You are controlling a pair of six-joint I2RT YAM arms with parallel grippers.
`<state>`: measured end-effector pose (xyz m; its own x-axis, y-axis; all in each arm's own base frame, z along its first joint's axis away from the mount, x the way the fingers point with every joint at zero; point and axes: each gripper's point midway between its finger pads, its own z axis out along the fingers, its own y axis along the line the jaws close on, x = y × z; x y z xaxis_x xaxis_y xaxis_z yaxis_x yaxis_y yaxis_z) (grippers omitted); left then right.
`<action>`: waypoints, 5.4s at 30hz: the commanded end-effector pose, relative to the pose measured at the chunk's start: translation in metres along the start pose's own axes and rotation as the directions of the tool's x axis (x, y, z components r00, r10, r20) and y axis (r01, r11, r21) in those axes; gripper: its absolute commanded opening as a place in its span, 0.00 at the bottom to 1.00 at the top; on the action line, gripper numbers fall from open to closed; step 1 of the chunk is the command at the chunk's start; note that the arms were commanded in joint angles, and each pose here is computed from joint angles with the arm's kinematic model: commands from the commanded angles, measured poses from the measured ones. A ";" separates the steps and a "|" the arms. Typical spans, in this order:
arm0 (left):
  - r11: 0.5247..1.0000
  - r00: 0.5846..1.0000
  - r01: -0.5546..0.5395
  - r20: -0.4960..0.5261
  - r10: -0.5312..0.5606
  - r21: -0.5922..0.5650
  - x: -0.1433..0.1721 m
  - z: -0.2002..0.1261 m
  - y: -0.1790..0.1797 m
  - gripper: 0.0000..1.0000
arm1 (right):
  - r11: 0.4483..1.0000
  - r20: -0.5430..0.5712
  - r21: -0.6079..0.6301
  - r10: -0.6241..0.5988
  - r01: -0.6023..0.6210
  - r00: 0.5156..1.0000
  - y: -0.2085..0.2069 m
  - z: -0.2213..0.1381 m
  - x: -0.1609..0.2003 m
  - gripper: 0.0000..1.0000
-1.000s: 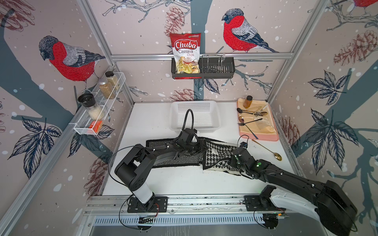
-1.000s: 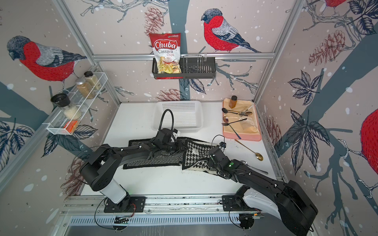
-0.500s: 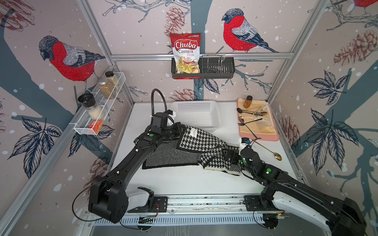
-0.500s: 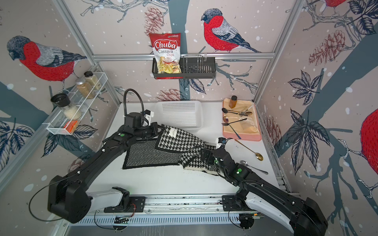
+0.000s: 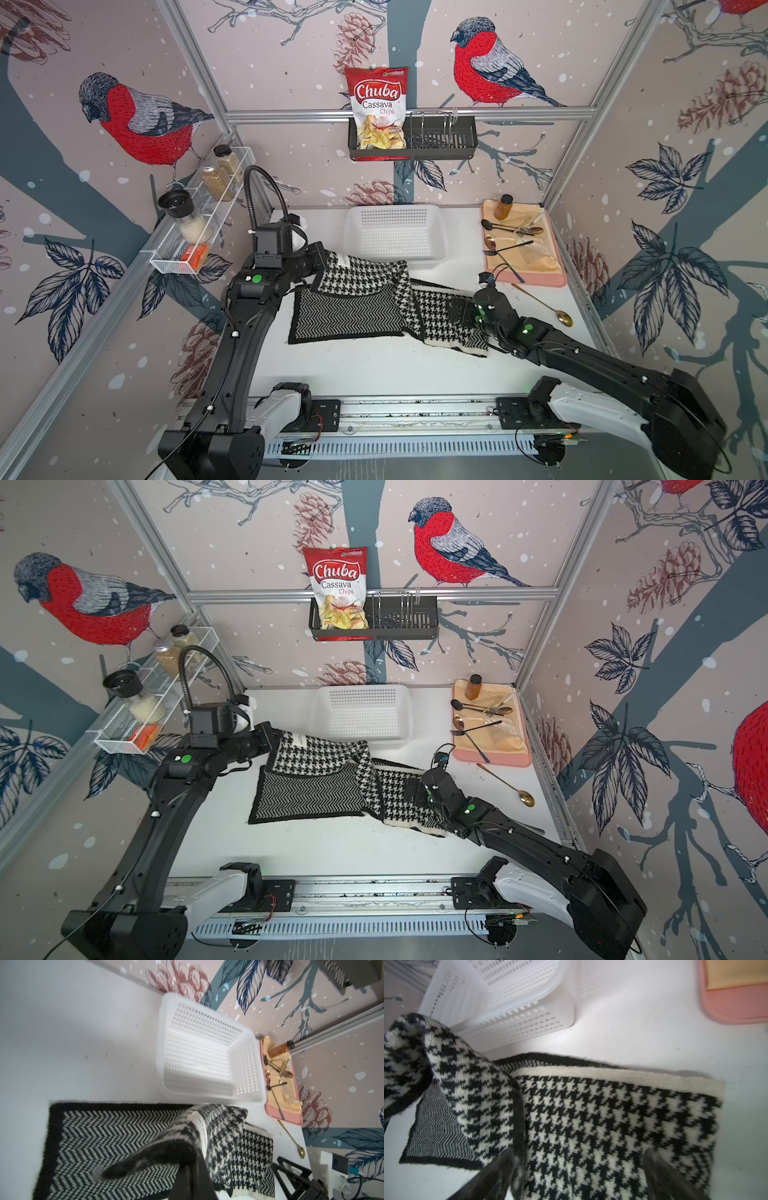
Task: Roll up the scarf and place it into the basket
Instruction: Flatten out the scarf at the center of the board.
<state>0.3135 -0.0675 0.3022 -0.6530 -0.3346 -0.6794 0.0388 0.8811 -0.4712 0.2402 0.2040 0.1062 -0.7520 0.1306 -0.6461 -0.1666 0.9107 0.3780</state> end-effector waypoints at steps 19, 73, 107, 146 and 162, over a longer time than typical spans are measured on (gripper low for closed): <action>0.817 0.822 -0.523 0.398 0.408 0.244 -0.003 -0.051 -0.066 0.00 | 0.925 -0.228 0.355 0.228 -0.137 0.947 -0.090 0.049 0.077 0.98; 0.454 0.756 -0.623 0.341 0.559 0.637 0.118 -0.076 -0.123 0.00 | 0.055 0.336 -0.913 -0.460 0.404 0.822 0.211 -0.047 -0.064 1.00; 0.993 0.991 0.112 -0.072 -0.109 0.039 0.029 0.019 0.036 0.98 | 0.642 0.439 -0.177 -0.627 0.746 0.644 0.241 -0.002 -0.090 0.00; 0.776 0.740 0.631 -0.294 -0.605 -0.008 0.140 0.043 0.080 1.00 | -0.114 0.401 -0.138 -0.915 0.984 -0.050 0.277 0.023 0.165 0.31; 0.776 0.712 0.622 -0.335 -0.617 -0.104 0.189 0.039 0.094 0.99 | -0.004 0.430 -0.641 -0.830 0.768 0.355 0.280 -0.065 0.169 0.81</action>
<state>0.2300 -0.0628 0.1116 -0.7368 -0.6761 0.0045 -0.4501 0.4855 -0.7494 0.0314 0.4607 0.1319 0.2502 -0.5766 -0.7778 -0.9681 -0.1402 -0.2075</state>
